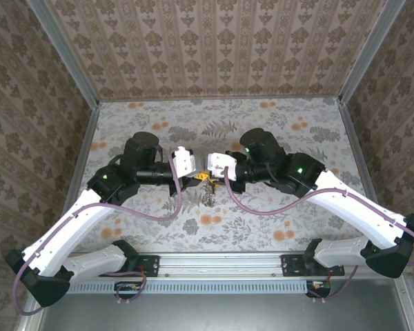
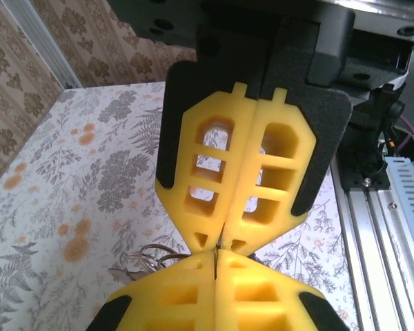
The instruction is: Put the keys on the keyring
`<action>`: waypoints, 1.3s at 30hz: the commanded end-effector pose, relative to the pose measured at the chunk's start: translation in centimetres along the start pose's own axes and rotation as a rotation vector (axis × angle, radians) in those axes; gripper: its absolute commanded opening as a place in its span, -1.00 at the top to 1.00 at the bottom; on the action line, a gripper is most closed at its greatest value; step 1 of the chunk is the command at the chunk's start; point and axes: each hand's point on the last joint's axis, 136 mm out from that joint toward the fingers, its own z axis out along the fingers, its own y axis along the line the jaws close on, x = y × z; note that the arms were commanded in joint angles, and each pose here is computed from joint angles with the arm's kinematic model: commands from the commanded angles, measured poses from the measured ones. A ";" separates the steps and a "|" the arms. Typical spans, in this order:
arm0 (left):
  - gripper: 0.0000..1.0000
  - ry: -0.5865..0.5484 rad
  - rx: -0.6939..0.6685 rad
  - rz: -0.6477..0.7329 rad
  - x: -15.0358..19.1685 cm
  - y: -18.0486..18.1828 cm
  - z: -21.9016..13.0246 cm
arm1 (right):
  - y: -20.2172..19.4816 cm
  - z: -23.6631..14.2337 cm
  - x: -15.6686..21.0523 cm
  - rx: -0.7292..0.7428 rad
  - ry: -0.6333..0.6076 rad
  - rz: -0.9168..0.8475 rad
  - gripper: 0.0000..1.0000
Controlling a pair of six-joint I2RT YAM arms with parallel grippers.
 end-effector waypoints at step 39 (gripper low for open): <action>1.00 -0.370 0.075 0.000 -5.7 -1.2 -4.4 | 0.1 -2.1 -2.7 0.009 -0.230 0.084 0.69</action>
